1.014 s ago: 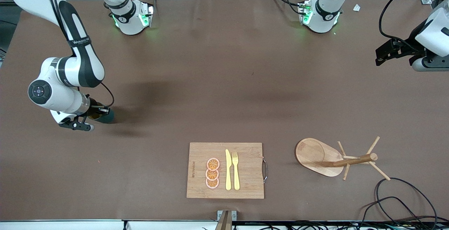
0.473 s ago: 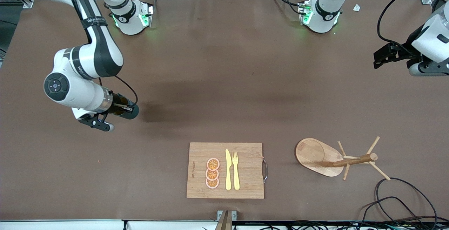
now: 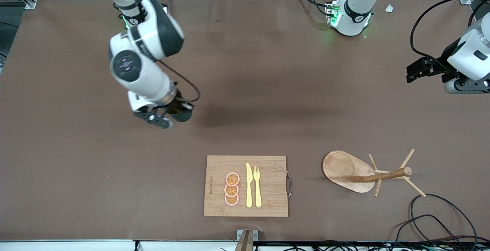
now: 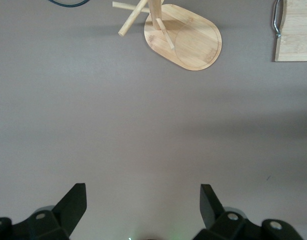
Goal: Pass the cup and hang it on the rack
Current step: 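Carry the mug to mid-table with the right gripper while the left gripper approaches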
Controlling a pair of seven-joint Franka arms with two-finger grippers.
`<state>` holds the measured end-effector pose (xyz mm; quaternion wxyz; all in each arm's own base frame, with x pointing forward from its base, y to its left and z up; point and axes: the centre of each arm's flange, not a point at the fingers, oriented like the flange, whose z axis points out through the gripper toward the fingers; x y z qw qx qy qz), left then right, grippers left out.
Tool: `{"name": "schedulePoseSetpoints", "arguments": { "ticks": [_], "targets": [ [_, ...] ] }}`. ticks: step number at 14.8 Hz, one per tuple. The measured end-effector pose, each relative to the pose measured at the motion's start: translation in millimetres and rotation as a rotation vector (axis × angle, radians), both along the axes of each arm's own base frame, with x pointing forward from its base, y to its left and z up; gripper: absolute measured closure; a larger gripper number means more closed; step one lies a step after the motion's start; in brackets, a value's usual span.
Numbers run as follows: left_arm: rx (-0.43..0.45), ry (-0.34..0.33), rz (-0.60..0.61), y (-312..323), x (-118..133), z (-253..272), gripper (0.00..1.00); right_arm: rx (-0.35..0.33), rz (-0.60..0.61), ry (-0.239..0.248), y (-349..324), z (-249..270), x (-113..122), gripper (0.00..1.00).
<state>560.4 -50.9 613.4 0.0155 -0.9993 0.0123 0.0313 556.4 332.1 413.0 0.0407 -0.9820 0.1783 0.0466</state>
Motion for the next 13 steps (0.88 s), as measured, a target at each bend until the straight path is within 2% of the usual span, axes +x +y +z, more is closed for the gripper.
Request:
{"name": "schedulePoseSetpoints", "arguments": {
  "ticks": [3,8,11,13],
  "targets": [
    [-0.001,-0.004,0.001,0.1,2.5,-2.3,0.00,0.003,0.101,-0.007,74.6,-12.1,-19.1,0.96],
    [-0.004,-0.007,-0.004,-2.9,8.9,-9.8,0.00,-0.026,0.248,0.025,156.8,-74.9,-50.9,0.96],
    [-0.005,-0.014,-0.008,-5.9,9.6,-9.4,0.00,0.000,0.313,-0.020,196.6,-95.6,-62.6,0.96],
    [-0.006,-0.015,-0.010,-6.9,11.5,-11.5,0.00,0.010,0.309,-0.039,206.2,-105.7,-57.9,0.96]
  ]
}}
